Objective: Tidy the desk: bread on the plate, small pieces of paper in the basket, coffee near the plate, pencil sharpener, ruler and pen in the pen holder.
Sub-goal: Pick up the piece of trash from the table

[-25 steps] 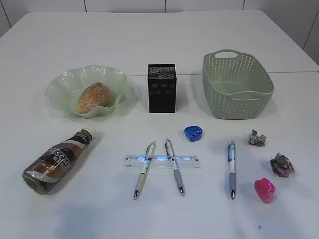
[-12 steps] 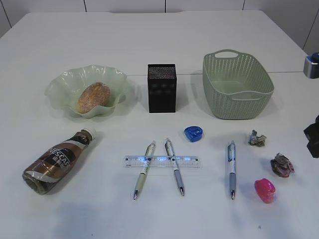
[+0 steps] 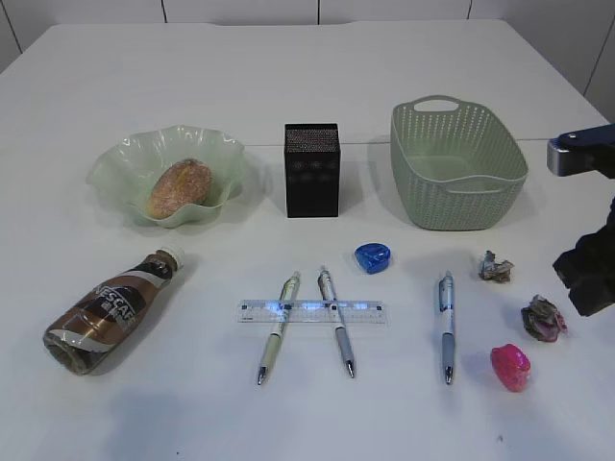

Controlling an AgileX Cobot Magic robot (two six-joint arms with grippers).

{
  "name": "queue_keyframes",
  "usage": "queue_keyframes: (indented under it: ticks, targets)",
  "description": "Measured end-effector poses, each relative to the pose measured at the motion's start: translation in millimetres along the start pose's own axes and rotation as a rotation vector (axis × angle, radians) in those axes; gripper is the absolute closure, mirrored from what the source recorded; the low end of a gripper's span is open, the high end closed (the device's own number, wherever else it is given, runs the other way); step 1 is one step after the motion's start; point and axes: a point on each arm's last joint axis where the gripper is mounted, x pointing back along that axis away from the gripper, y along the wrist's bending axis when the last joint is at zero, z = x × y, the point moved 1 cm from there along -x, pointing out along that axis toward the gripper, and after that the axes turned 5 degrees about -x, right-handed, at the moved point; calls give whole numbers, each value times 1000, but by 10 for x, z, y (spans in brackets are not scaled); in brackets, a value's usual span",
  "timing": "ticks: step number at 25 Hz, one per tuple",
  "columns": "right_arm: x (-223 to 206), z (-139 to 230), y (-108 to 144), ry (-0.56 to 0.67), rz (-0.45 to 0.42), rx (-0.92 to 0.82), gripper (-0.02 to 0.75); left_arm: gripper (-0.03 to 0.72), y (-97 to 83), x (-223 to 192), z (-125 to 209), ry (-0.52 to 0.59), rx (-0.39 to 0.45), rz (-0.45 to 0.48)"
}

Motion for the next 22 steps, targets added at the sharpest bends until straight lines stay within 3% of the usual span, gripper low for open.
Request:
queue_keyframes:
  ticks: [8,17,22]
  targets:
    - [-35,-272,-22,8,21,15,398,286,0,0,0,0,0,0]
    - [-160,-339,-22,50,23,7,312,286,0,0,0,0,0,0]
    - [-479,-353,-12,157,24,-16,307,286,0,0,0,0,0,0]
